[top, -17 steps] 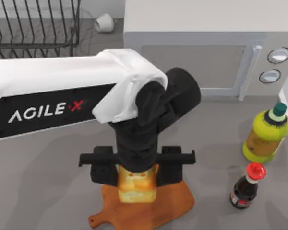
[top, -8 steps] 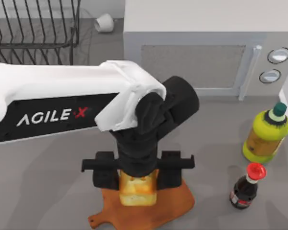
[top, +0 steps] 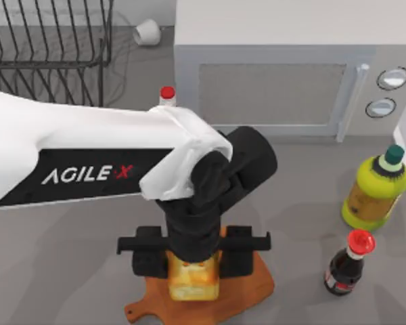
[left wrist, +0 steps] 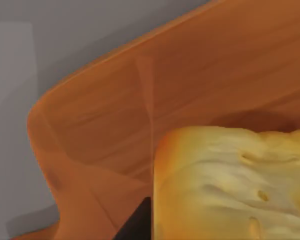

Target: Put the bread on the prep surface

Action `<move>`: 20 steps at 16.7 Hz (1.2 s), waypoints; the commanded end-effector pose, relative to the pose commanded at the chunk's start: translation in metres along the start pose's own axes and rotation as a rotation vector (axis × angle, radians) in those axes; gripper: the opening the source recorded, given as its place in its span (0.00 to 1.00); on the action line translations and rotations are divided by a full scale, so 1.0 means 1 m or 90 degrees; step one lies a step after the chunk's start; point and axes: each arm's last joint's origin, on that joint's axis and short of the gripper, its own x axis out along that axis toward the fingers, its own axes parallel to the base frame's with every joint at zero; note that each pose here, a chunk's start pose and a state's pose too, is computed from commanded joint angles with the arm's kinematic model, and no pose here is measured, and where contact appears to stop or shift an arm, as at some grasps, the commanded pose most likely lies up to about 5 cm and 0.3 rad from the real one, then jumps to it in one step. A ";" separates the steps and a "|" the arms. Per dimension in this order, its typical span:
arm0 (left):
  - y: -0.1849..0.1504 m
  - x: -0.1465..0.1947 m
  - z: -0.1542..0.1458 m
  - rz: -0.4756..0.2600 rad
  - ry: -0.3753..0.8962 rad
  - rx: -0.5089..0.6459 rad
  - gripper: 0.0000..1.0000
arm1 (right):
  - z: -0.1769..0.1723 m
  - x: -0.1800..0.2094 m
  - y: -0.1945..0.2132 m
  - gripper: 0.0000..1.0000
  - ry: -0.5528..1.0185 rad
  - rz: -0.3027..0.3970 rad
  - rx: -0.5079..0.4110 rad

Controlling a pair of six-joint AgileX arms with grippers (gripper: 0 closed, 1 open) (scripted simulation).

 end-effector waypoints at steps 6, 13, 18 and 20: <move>0.000 0.000 0.000 0.000 0.000 0.000 0.38 | 0.000 0.000 0.000 1.00 0.000 0.000 0.000; 0.000 0.000 0.000 0.000 0.000 0.000 0.90 | 0.000 0.000 0.000 1.00 0.000 0.000 0.000; 0.000 0.000 0.000 0.000 0.000 0.000 1.00 | 0.000 0.000 0.000 1.00 0.000 0.000 0.000; 0.000 0.000 0.000 0.000 0.000 0.000 1.00 | 0.000 0.000 0.000 1.00 0.000 0.000 0.000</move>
